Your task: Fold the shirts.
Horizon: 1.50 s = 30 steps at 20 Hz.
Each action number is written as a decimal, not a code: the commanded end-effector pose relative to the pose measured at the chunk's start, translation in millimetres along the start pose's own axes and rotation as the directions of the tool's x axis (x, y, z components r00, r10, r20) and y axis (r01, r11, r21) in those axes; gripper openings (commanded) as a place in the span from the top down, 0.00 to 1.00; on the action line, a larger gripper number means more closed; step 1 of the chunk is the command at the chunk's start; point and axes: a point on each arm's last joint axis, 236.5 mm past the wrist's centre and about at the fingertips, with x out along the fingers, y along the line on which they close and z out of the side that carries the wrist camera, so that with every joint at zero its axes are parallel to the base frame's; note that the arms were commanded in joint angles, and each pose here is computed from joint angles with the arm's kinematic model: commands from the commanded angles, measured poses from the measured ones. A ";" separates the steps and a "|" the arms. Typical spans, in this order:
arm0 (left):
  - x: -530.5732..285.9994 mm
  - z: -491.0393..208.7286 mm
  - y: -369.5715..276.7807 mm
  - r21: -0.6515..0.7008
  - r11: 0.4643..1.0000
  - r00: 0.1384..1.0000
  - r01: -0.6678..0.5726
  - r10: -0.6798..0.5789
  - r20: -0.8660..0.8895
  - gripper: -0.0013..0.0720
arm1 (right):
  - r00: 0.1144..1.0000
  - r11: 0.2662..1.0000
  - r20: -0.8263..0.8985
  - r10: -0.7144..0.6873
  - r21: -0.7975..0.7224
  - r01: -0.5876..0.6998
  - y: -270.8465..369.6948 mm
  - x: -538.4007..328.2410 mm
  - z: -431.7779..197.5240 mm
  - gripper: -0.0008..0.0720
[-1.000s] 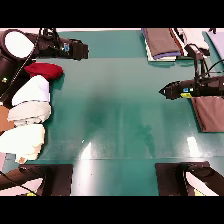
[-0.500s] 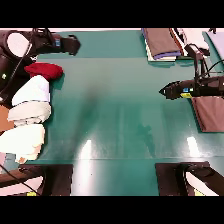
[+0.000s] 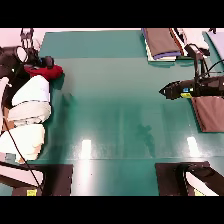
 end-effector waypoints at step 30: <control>-269.8 -67.2 -299.7 0.502 0.648 0.802 0.572 -0.570 -0.178 0.81 | 0.805 0.968 0.590 0.062 -0.233 0.096 88.0 -208.9 167.7 0.96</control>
